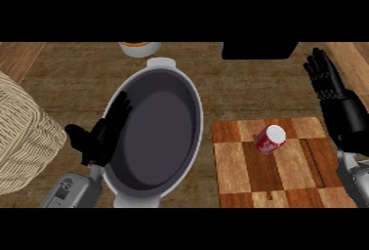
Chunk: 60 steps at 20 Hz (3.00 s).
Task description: Pick the can from the cutting board and place it in the pot
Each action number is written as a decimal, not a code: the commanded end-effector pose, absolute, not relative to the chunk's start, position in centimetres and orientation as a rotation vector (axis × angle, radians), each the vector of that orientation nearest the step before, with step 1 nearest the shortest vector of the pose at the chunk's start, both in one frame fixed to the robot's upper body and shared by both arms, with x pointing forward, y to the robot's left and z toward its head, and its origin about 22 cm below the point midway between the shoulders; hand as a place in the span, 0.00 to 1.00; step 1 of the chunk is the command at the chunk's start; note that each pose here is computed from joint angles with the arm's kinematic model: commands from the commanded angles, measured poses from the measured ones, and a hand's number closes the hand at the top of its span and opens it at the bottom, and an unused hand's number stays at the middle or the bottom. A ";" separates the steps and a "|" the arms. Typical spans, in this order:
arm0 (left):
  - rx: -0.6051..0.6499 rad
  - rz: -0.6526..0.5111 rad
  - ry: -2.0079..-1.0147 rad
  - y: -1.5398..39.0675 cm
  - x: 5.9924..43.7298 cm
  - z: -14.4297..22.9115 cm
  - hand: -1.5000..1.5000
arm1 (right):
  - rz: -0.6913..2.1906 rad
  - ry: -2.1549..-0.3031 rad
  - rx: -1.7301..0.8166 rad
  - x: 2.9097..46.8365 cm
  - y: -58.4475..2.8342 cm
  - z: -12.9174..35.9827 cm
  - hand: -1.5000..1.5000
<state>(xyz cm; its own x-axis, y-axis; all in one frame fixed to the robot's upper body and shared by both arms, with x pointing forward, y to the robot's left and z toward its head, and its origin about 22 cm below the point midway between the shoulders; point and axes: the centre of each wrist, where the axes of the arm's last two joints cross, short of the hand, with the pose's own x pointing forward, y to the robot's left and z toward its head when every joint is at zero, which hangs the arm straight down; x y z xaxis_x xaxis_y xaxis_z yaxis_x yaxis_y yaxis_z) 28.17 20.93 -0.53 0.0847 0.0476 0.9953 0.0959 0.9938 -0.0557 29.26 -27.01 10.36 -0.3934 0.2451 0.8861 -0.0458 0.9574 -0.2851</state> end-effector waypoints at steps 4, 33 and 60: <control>0.269 -0.106 -1.474 29.3 26.8 1.0 0.50 | 0.021 -1.505 -0.364 26.3 -33.8 4.9 1.00; 0.407 -0.185 -1.416 31.9 24.2 2.0 0.50 | 0.791 -0.914 -0.783 26.0 -29.5 13.8 0.00; 0.419 -0.133 -1.377 33.2 23.0 2.7 0.50 | 0.997 -0.558 -0.608 33.7 -20.9 9.6 0.00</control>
